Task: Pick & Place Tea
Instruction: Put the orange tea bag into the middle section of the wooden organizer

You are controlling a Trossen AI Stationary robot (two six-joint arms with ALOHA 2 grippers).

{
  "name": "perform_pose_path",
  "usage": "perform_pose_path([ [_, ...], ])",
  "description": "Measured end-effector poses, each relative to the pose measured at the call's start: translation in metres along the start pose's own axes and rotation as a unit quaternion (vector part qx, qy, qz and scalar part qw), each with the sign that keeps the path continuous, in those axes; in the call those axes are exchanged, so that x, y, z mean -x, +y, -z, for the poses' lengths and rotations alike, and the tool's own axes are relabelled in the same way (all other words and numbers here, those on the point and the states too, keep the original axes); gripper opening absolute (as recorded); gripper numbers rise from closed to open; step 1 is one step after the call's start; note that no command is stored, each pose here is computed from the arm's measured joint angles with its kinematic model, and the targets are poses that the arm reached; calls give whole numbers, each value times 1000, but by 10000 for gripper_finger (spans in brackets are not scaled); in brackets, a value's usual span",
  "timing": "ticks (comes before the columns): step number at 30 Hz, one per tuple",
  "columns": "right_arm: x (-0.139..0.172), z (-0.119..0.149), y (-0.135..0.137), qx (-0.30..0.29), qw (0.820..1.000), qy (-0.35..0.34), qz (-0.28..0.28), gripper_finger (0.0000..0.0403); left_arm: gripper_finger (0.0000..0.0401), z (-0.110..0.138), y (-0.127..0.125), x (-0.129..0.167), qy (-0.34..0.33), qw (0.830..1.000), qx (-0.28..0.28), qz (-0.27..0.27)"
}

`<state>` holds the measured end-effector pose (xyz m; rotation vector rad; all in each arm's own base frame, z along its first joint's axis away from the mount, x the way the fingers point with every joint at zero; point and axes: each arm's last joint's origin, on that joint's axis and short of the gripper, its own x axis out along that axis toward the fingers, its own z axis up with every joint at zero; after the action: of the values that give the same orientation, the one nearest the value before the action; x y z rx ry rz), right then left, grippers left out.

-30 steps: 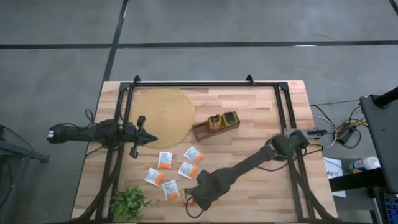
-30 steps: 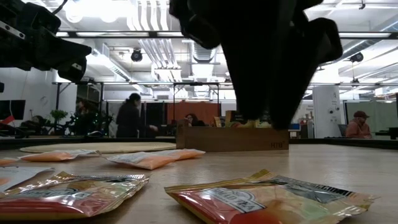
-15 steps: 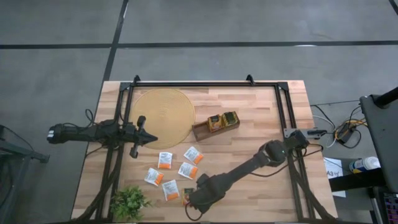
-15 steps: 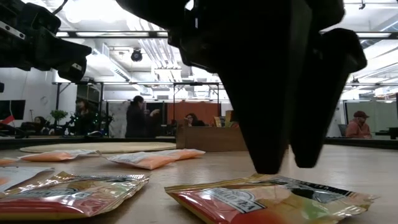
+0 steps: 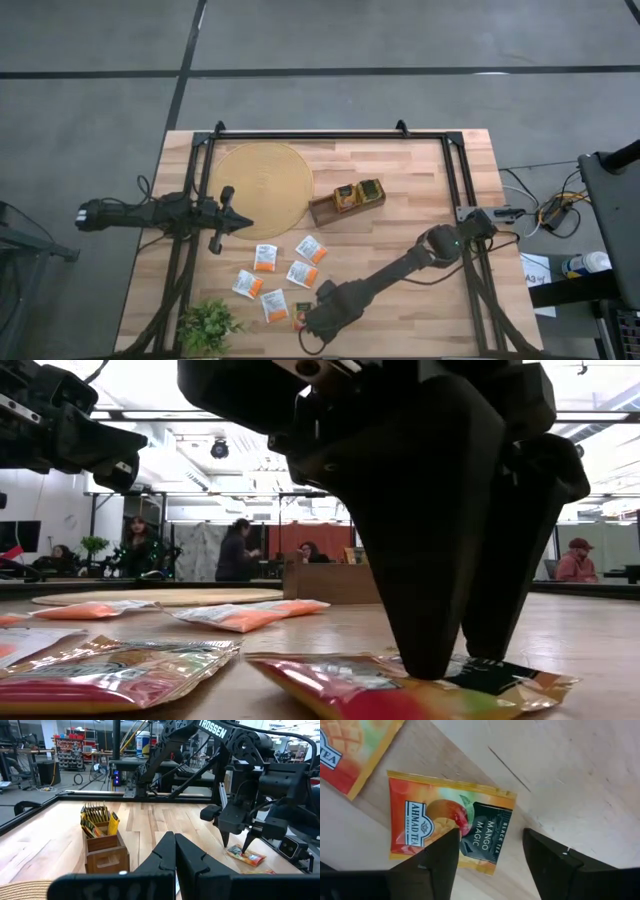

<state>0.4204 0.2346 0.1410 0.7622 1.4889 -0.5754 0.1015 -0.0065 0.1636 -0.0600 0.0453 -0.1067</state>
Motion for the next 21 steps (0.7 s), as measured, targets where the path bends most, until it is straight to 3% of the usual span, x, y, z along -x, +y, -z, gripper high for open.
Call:
perform_pose_path([
  [3,-1,0,-1,1,1000,4,4,171,0,0,0,0,0,1000,0,0],
  [11,-2,-1,-1,4,1000,-8,2,20,0,0,0,0,0,1000,0,0],
  [18,4,0,-3,33,999,-21,8,8,0,0,0,0,0,1000,0,0],
  [21,17,0,-12,39,998,-41,41,8,0,0,0,0,0,1000,0,0],
])
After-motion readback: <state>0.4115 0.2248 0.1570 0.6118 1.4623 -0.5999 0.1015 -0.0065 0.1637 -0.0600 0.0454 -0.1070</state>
